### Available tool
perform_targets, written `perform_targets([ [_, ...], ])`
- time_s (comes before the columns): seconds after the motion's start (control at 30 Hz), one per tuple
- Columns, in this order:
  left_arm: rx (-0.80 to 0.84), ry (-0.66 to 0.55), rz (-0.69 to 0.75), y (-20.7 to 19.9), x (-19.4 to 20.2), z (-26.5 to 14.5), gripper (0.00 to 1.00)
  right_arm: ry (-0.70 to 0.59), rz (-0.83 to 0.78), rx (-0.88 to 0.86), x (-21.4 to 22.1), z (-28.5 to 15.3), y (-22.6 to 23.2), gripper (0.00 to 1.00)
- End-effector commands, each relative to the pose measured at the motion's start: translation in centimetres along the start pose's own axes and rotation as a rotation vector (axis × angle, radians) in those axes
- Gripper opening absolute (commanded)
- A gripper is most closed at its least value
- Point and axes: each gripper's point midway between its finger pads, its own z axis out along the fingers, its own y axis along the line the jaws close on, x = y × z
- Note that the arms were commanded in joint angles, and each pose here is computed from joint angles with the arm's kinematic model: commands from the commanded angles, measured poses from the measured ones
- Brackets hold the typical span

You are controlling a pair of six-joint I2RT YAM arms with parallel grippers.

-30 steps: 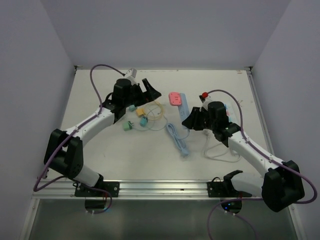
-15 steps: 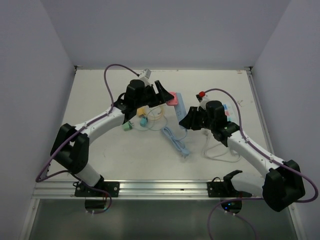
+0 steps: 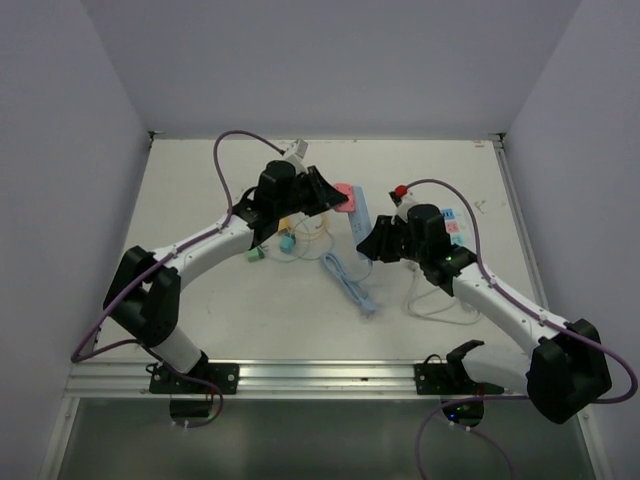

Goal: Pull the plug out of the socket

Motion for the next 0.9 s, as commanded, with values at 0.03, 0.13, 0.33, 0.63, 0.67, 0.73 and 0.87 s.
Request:
perform_targets([
  [0.03, 0.017, -0.097, 0.038, -2.2, -2.8, -2.5, 0.0, -0.108, 0.033, 0.182, -1.3, -0.4, -3.6, 0.0],
  [0.13, -0.009, -0.111, 0.027, -1.9, -3.0, -3.6, 0.0, -0.105, 0.084, 0.275, -0.3, -0.4, -5.9, 0.0],
  [0.33, -0.066, -0.163, -0.027, 0.0, -4.0, -6.6, 0.0, -0.102, 0.117, 0.358, 0.3, -0.5, -8.1, 0.0],
  [0.63, -0.133, -0.239, -0.05, 5.1, -4.6, -10.8, 0.0, -0.117, 0.07, 0.319, -1.4, -0.1, -7.3, 0.0],
  [0.67, -0.152, -0.212, -0.055, 6.5, -3.4, -10.9, 0.0, -0.107, 0.068, 0.327, -1.3, 0.1, -7.6, 0.0],
  [0.73, -0.188, -0.212, -0.034, 8.5, -3.3, -11.6, 0.0, -0.114, 0.075, 0.32, -2.2, 0.3, -7.8, 0.0],
  [0.87, -0.277, -0.179, -0.014, 12.9, -1.5, -12.3, 0.0, -0.105, 0.118, 0.279, -3.3, 1.3, -8.4, 0.0],
])
